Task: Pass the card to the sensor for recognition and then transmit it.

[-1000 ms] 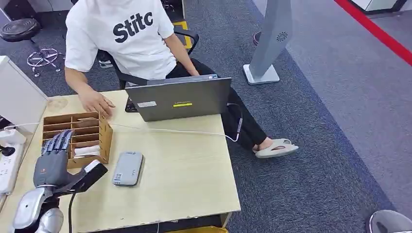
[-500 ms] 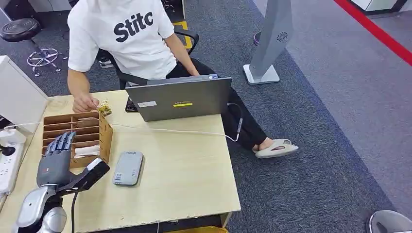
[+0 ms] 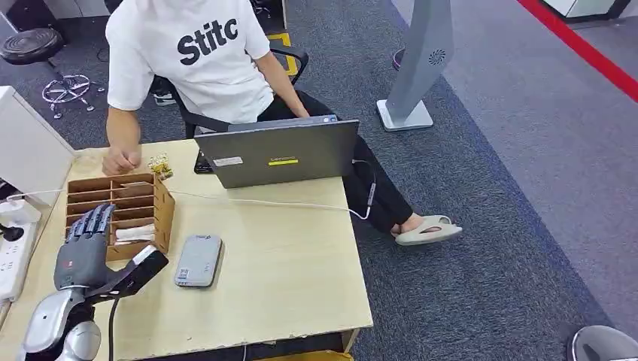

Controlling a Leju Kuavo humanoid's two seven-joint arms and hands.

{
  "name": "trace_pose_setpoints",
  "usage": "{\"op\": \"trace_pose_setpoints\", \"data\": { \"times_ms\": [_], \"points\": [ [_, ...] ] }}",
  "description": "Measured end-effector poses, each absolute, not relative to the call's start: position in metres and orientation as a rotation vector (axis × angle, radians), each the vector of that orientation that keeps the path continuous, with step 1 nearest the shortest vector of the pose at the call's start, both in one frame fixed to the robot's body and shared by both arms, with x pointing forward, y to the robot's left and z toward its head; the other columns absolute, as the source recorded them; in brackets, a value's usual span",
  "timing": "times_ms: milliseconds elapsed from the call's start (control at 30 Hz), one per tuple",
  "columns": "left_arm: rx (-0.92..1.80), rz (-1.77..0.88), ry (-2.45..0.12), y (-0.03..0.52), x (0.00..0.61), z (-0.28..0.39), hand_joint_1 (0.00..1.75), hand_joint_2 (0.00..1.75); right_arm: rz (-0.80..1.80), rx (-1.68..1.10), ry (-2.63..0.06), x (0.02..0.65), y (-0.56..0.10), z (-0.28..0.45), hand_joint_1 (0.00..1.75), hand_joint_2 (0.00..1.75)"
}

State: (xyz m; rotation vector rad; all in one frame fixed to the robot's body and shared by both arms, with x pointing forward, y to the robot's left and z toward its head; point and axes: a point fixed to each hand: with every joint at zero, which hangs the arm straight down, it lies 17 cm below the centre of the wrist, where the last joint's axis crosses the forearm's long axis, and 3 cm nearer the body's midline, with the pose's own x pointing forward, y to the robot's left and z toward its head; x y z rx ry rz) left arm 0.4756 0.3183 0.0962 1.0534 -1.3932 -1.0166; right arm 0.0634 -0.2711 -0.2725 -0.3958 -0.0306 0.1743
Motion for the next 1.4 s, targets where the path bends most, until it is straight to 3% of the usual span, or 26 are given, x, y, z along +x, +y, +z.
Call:
{"op": "trace_pose_setpoints", "data": {
  "times_ms": [267, 433, 567, 600, 633, 667, 700, 733, 867, 967, 1033, 1067, 1167, 1400],
  "points": [
    [1.069, -1.016, -1.382, 0.321, 0.476, 0.096, 0.0, 1.75, 0.178, -0.396, -0.031, 0.064, -0.271, -0.272, 0.0, 1.75],
    [1.061, -1.016, -1.374, 0.322, 0.473, 0.09, 0.1, 1.75, 0.174, -0.396, -0.03, 0.063, -0.271, -0.273, 0.0, 1.75],
    [1.065, -1.02, -1.366, 0.323, 0.468, 0.083, 0.3, 1.75, 0.18, -0.397, -0.029, 0.063, -0.271, -0.272, 0.0, 1.75],
    [1.066, -1.019, -1.363, 0.323, 0.467, 0.082, 0.44, 1.75, 0.181, -0.397, -0.03, 0.063, -0.271, -0.272, 0.0, 1.75],
    [1.069, -1.019, -1.362, 0.323, 0.467, 0.081, 0.75, 1.75, 0.183, -0.398, -0.033, 0.064, -0.271, -0.272, 0.0, 1.75],
    [1.073, -1.018, -1.362, 0.324, 0.466, 0.08, 0.82, 1.75, 0.184, -0.398, -0.036, 0.064, -0.271, -0.272, 0.0, 1.75],
    [1.078, -1.016, -1.362, 0.324, 0.466, 0.08, 0.84, 1.75, 0.187, -0.399, -0.041, 0.065, -0.271, -0.272, 0.0, 1.75],
    [1.085, -1.015, -1.363, 0.325, 0.466, 0.08, 0.72, 1.75, 0.189, -0.4, -0.045, 0.066, -0.272, -0.272, 0.0, 1.75],
    [1.094, -1.019, -1.348, 0.327, 0.464, 0.072, 0.98, 1.75, 0.189, -0.401, -0.052, 0.067, -0.272, -0.272, 0.0, 1.75],
    [1.092, -1.029, -1.335, 0.327, 0.462, 0.066, 0.99, 1.75, 0.188, -0.401, -0.041, 0.065, -0.272, -0.272, 0.0, 1.75],
    [1.091, -1.031, -1.332, 0.326, 0.461, 0.064, 1.17, 1.75, 0.187, -0.401, -0.033, 0.064, -0.272, -0.272, 0.0, 1.75],
    [1.092, -1.03, -1.331, 0.327, 0.46, 0.063, 1.34, 1.75, 0.187, -0.4, -0.032, 0.063, -0.272, -0.272, 0.0, 1.75],
    [1.099, -1.03, -1.334, 0.327, 0.459, 0.063, 1.47, 1.75, 0.187, -0.399, -0.03, 0.063, -0.272, -0.272, 0.0, 1.75],
    [1.113, -1.027, -1.342, 0.328, 0.459, 0.065, 1.45, 1.75, 0.189, -0.399, -0.044, 0.065, -0.272, -0.272, 0.0, 1.75]
  ]
}}
